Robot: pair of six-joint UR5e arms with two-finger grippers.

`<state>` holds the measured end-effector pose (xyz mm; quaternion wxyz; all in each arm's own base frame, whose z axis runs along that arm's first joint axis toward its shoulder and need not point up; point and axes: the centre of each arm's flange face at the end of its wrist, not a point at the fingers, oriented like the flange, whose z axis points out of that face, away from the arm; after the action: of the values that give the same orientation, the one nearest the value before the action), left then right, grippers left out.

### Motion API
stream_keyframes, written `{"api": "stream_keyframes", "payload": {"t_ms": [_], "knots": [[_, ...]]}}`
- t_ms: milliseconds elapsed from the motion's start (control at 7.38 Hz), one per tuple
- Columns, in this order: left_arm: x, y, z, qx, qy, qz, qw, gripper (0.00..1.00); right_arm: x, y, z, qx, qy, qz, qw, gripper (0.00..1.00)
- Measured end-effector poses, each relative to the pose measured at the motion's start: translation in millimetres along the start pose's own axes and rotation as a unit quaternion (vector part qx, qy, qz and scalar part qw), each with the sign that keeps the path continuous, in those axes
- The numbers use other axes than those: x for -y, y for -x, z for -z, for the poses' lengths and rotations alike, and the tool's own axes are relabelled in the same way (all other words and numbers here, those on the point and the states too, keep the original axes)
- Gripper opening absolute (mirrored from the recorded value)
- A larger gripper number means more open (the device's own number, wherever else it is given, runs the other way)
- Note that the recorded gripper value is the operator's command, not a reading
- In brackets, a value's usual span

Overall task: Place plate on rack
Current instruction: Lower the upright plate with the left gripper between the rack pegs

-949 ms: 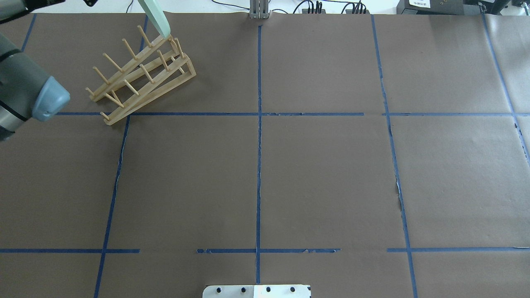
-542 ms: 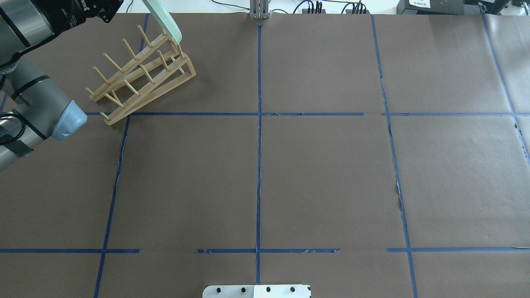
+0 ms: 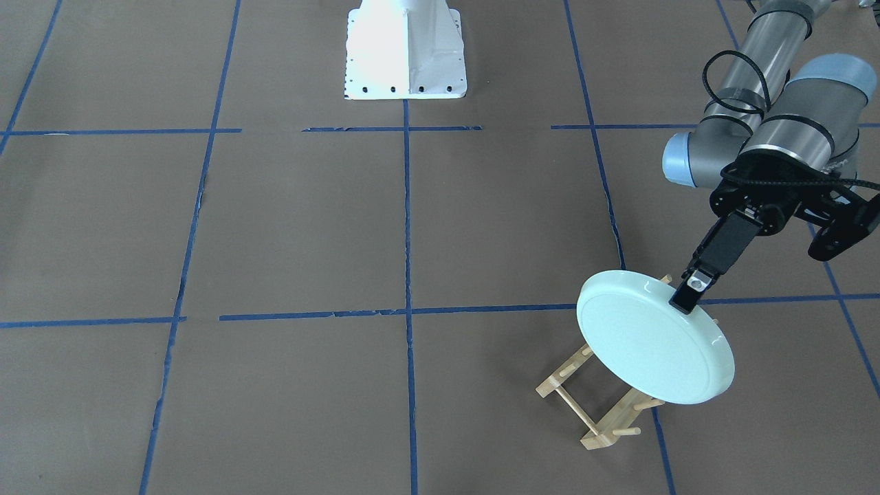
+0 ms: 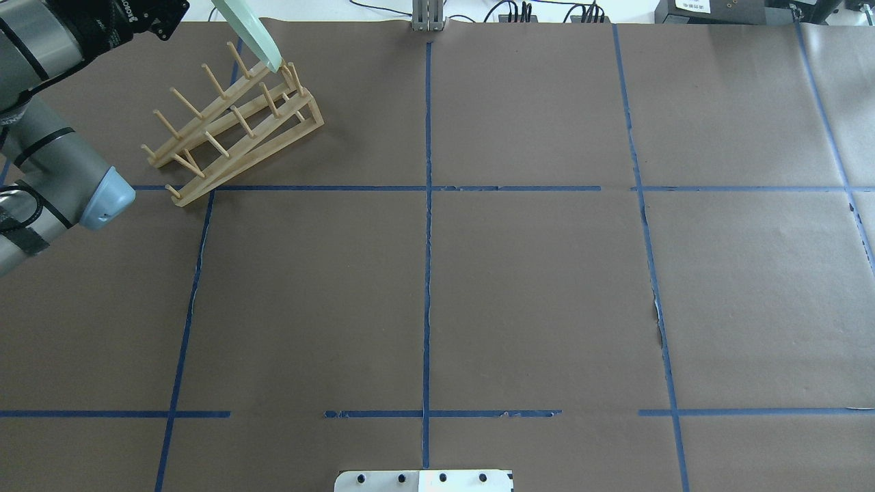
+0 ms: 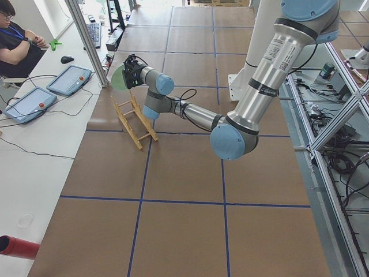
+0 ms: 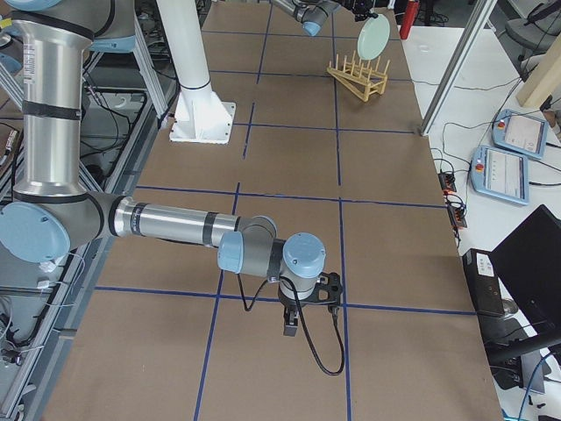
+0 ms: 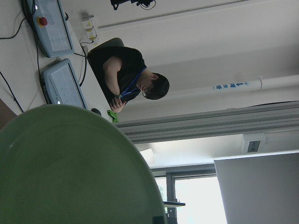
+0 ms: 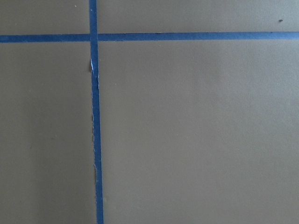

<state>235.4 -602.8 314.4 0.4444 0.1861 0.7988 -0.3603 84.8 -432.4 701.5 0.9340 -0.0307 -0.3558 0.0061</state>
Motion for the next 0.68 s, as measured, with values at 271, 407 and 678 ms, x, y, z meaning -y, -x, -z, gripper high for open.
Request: {"api": "stream_keyframes", "payload": {"t_ms": [271,407,678], "knots": [[6.1,4.6,-6.8,0.007,-0.005,0.0,1.0,0.0,0.0,0.0,0.0,0.0,0.0,0.0,1.0,1.0],[7.4,5.8,-10.4,0.009,-0.006,0.0,0.9999,0.0,0.0,0.0,0.0,0.0,0.0,0.0,1.0,1.0],[9.8,9.0,-14.6,0.013,-0.009,0.0,0.9999,0.0,0.0,0.1,-0.1,0.0,0.0,0.0,1.0,1.0]]}}
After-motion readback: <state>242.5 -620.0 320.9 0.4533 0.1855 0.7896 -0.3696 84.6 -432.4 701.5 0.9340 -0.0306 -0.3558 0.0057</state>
